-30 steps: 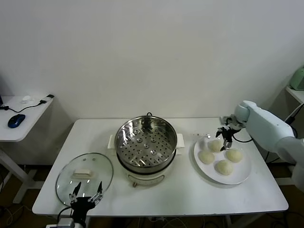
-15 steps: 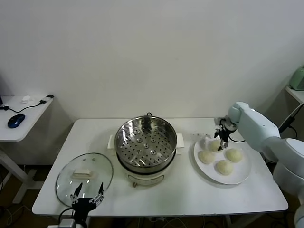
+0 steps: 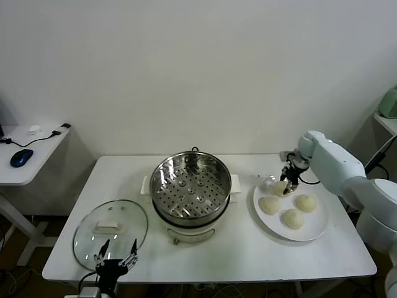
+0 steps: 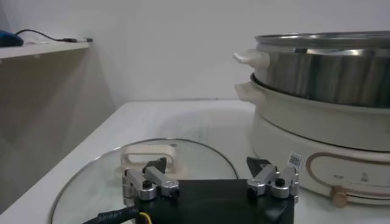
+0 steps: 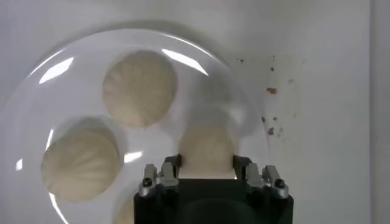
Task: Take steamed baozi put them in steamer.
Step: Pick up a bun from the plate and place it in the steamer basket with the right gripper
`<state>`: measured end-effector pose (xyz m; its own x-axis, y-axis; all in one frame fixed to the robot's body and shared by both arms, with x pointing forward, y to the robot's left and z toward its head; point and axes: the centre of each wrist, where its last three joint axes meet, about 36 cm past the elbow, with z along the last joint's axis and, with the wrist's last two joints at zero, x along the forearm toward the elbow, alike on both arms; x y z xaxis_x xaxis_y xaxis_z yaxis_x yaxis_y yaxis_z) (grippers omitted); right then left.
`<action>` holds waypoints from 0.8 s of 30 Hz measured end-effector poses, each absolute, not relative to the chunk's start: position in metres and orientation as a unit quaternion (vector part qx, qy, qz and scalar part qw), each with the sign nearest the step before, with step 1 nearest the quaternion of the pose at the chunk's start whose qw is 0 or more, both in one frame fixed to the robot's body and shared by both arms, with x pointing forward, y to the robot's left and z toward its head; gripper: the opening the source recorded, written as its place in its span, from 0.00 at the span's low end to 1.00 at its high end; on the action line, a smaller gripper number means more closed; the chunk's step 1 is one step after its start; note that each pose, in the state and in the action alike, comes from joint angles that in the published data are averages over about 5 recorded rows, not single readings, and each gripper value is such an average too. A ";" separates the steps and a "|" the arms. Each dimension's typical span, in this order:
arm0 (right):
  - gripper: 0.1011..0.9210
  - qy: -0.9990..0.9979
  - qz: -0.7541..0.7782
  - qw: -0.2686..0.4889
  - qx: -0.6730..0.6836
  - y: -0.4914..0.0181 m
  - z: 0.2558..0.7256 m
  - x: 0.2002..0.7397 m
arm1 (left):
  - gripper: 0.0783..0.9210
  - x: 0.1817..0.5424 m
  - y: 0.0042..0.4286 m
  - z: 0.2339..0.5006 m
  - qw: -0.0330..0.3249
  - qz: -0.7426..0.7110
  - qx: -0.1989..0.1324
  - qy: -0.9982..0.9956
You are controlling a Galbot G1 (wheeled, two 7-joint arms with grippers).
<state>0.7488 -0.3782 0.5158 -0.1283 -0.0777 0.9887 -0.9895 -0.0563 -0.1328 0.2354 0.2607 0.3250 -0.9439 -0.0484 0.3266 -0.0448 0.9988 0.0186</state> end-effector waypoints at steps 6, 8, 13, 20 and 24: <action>0.56 -0.502 0.582 0.361 0.529 -0.323 0.611 0.764 | 0.88 0.237 0.258 0.330 0.160 -0.002 0.021 -0.987; 0.56 -0.485 0.602 0.329 0.542 -0.295 0.648 0.764 | 0.88 0.236 0.258 0.332 0.158 -0.002 0.021 -0.987; 0.56 -0.421 0.653 0.239 0.583 -0.210 0.727 0.746 | 0.88 0.237 0.260 0.336 0.154 -0.005 0.022 -0.988; 0.56 -0.273 0.714 0.120 0.633 -0.105 0.752 0.701 | 0.88 0.239 0.260 0.341 0.149 -0.006 0.021 -0.989; 0.56 -0.193 0.739 0.061 0.642 -0.073 0.735 0.690 | 0.88 0.238 0.260 0.344 0.149 -0.006 0.020 -0.989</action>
